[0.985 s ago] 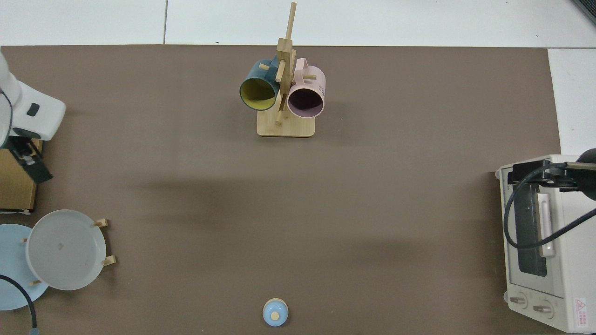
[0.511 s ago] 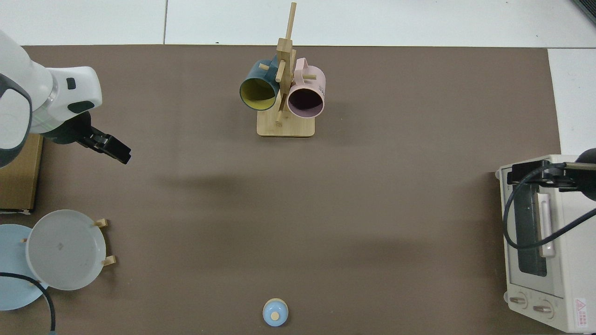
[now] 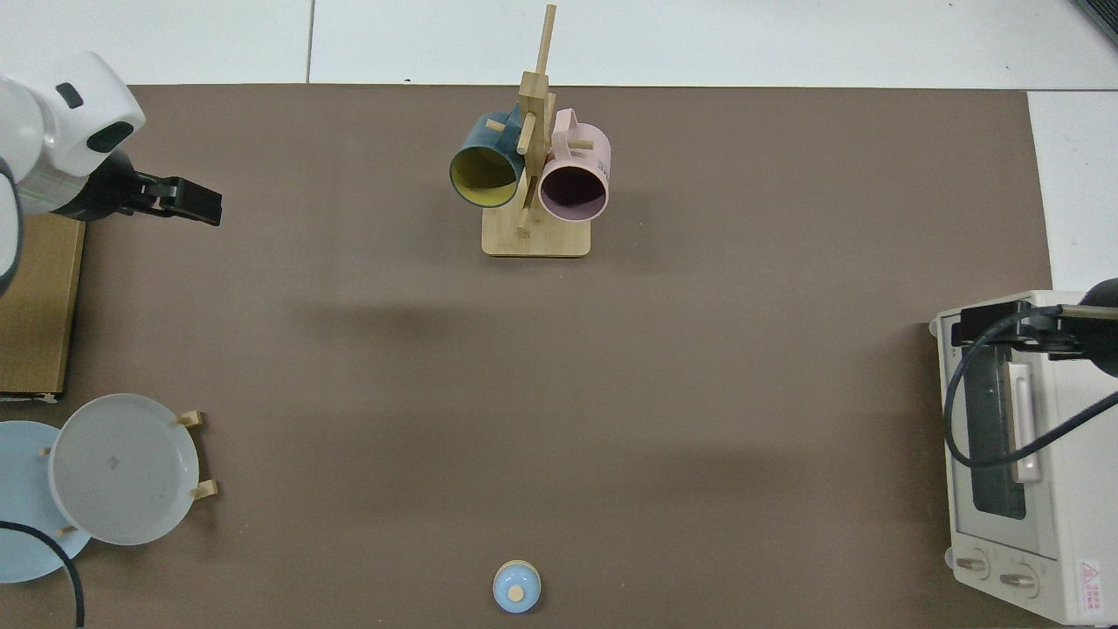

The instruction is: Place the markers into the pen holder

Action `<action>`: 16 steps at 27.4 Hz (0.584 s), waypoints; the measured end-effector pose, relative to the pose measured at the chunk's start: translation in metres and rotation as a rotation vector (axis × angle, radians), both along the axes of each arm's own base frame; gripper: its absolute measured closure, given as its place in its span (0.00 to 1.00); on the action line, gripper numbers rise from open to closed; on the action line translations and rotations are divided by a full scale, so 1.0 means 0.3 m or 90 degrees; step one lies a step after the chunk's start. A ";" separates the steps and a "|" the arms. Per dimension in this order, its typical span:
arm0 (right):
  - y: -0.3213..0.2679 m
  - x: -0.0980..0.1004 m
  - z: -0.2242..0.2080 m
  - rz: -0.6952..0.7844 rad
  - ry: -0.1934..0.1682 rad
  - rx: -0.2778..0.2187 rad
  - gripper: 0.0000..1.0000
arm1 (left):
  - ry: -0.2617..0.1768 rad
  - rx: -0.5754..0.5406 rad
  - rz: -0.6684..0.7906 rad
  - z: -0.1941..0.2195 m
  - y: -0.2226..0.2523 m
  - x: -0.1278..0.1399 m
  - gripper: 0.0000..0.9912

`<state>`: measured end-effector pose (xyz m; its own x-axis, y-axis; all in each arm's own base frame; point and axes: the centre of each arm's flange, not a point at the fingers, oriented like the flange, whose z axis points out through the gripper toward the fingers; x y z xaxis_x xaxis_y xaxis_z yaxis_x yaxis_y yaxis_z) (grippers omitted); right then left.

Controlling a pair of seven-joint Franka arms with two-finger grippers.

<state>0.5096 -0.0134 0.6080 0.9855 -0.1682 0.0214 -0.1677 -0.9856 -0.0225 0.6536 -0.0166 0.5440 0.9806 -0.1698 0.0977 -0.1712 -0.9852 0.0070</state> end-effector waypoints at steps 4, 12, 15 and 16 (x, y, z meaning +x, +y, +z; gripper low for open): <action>0.000 0.000 0.000 0.000 0.000 0.000 0.00 | 0.011 -0.001 0.033 0.098 0.028 -0.066 0.00; 0.000 0.000 0.000 0.000 0.000 0.000 0.00 | 0.054 -0.002 0.080 0.279 0.022 -0.268 0.00; 0.000 0.000 0.000 0.000 0.000 0.000 0.00 | 0.063 -0.001 0.083 0.263 0.016 -0.319 0.00; 0.000 0.000 0.000 0.000 0.000 0.000 0.00 | 0.066 -0.001 0.084 0.254 0.015 -0.329 0.00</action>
